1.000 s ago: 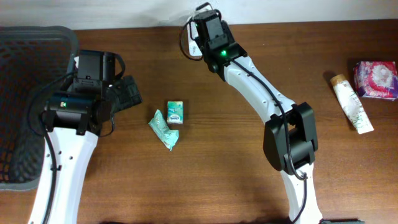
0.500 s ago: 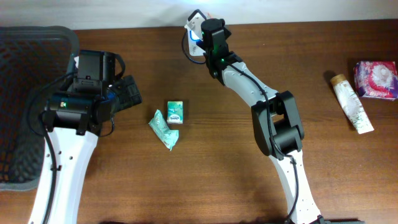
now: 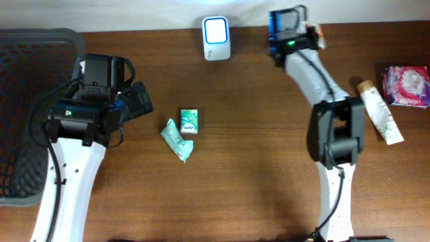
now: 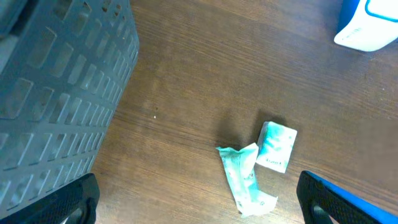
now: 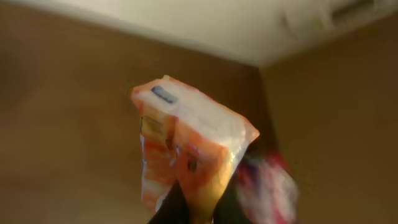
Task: Scan the item barcode
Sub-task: 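Carry the orange packet to the right edge and release it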
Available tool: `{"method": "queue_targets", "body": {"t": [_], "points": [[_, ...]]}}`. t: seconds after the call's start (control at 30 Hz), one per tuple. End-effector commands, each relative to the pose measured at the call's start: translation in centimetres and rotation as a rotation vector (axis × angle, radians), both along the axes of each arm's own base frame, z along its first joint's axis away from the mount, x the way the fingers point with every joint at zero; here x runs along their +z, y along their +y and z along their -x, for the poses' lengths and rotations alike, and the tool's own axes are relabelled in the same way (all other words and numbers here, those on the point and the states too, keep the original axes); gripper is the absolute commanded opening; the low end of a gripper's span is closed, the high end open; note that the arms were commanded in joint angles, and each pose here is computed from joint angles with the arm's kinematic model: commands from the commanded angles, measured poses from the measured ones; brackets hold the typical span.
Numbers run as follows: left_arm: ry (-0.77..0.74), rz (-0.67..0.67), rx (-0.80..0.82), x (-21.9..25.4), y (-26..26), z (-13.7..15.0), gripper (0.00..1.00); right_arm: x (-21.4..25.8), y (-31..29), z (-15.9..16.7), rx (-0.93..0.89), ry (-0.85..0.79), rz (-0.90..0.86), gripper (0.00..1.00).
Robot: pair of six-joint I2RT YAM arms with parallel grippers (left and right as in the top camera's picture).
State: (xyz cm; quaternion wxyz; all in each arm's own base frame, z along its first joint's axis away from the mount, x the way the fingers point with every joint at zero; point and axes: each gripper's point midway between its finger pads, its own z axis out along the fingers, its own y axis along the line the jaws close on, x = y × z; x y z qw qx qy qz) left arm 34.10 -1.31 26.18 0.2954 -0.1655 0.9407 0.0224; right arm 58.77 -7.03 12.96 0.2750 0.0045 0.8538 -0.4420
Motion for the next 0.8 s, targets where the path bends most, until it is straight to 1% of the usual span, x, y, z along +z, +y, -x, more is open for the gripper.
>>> {"method": "queue_targets", "body": {"t": [0.0, 0.03, 0.17, 0.2, 0.3, 0.33, 0.4, 0.47, 0.5, 0.53, 0.57, 0.6, 0.67, 0.7, 0.77], "points": [[-0.006, -0.014, -0.007, 0.3, 0.2, 0.0, 0.99, 1.2, -8.3, 4.1, -0.220, 0.024, 0.019, 0.04], [-0.006, -0.014, -0.007, 0.3, 0.2, 0.0, 0.99, 0.3, -11.5, 6.2, -0.290, 0.076, -0.004, 0.04], [-0.006, -0.014, -0.007, 0.3, 0.2, 0.0, 0.99, -2.0, -17.4, 10.2, -0.380, 0.187, -0.111, 0.04], [-0.006, -0.014, -0.007, 0.3, 0.2, 0.0, 0.99, -2.2, -18.5, 11.0, -0.403, 0.198, -0.122, 0.04], [-0.006, -0.014, -0.007, 0.3, 0.2, 0.0, 0.99, -2.7, -22.1, 14.2, -0.529, 0.188, -0.160, 0.09], [-0.006, -0.014, -0.007, 0.3, 0.2, 0.0, 0.99, -2.9, -23.6, 15.9, -0.597, 0.170, -0.185, 0.11], [-0.006, -0.014, -0.007, 0.3, 0.2, 0.0, 0.99, -3.8, -24.5, 17.3, -0.631, 0.180, -0.252, 0.12], [-0.006, -0.014, -0.007, 0.3, 0.2, 0.0, 0.99, -5.2, -25.1, 18.3, -0.640, 0.188, -0.366, 0.15], [-0.006, -0.014, -0.007, 0.3, 0.2, 0.0, 0.99, -5.7, -25.1, 18.3, -0.635, 0.182, -0.413, 0.19], [-0.006, -0.014, -0.008, 0.3, 0.2, 0.0, 0.99, -6.1, -24.8, 18.2, -0.626, 0.177, -0.452, 0.29], [-0.006, -0.014, -0.007, 0.3, 0.2, 0.0, 0.99, -6.5, -24.3, 17.9, -0.611, 0.174, -0.493, 0.65], [-0.006, -0.014, -0.007, 0.3, 0.2, 0.0, 0.99, -6.7, -24.0, 17.6, -0.599, 0.171, -0.515, 0.79], [-0.006, -0.014, -0.007, 0.3, 0.2, 0.0, 0.99, -6.8, -23.4, 17.2, -0.584, 0.172, -0.531, 0.94], [-0.006, -0.014, -0.007, 0.3, 0.2, 0.0, 0.99, -6.6, -23.0, 17.0, -0.576, 0.172, -0.530, 0.98], [-0.006, -0.014, -0.008, 0.3, 0.2, 0.0, 0.99, -4.8, -22.3, 16.3, -0.553, 0.136, -0.523, 0.99]]}}
